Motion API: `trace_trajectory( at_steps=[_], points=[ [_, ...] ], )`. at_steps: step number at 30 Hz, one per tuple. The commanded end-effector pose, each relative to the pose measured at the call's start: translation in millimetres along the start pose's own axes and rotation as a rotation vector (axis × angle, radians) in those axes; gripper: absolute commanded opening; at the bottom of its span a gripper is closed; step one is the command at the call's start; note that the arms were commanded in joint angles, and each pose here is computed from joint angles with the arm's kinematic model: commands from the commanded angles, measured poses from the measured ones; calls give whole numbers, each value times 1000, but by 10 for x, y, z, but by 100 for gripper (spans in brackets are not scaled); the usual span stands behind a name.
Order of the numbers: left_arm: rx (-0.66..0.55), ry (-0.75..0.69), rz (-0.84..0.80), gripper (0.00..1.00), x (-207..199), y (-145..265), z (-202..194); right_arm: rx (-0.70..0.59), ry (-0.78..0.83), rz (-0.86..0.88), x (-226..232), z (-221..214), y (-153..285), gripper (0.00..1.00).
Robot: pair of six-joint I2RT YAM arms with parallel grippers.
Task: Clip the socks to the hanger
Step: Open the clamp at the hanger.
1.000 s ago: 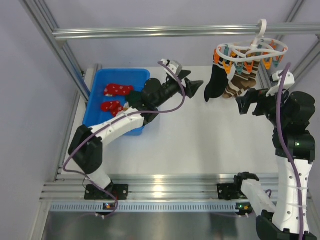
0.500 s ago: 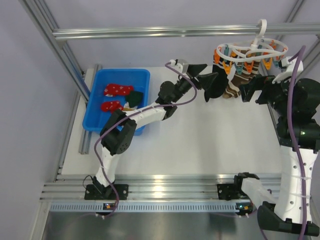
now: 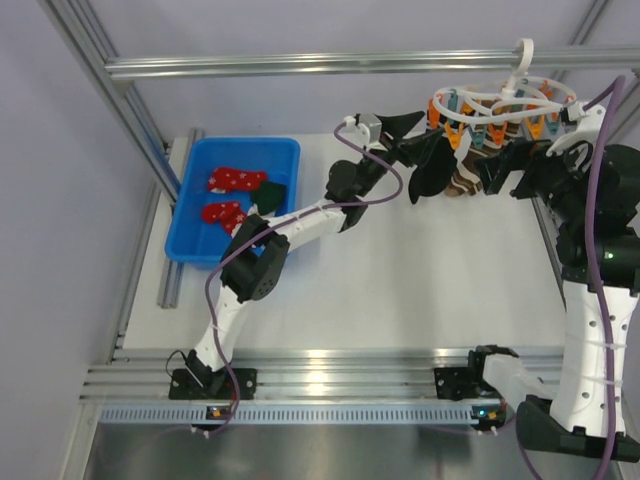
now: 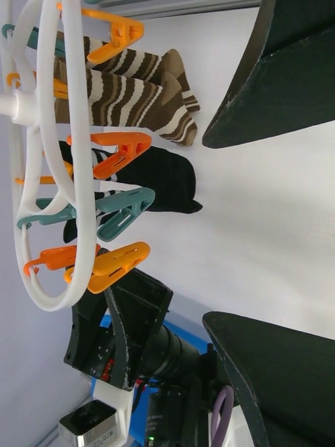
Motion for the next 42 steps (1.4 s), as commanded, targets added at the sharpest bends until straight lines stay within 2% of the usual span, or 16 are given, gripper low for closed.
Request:
trace_trajectory(
  at_steps=[1, 11, 16, 21, 27, 28, 34, 35, 42],
  points=[
    [-121, -26, -12, 69, -34, -143, 225, -55, -9, 31, 95, 165, 65, 100],
    [-108, -33, -16, 64, -36, -156, 140, -45, -53, 76, 146, 161, 32, 99],
    [-129, -62, -20, 54, -28, -181, 209, -49, -58, 81, 153, 181, 20, 98],
    [-99, -110, -7, 35, -27, -211, 205, -61, -82, 87, 161, 218, -14, 98],
    [-62, -294, 5, 17, -94, -168, 239, -78, -132, 88, 142, 237, -107, 93],
    [-53, -385, 28, 14, -135, -169, 262, -79, -147, 81, 129, 237, -136, 91],
    [33, -710, 118, 1, -269, -165, 266, -115, -202, 102, 149, 331, -254, 81],
    [48, -741, 169, 0, -242, -157, 276, -121, -204, 107, 160, 344, -259, 80],
    [92, -965, 249, 0, -299, -95, 295, -189, -243, 107, 236, 420, -152, 67]
  ],
)
Point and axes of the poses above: each gripper's point midway between its finger pads, its own y axis back along the fingers, its own x axis along the line the jaws close on, z = x × y, the point moved 7 cm from there along y, back along the fingers, and after that the axes turned 11 degrees about -y, right-handed, at the moved point
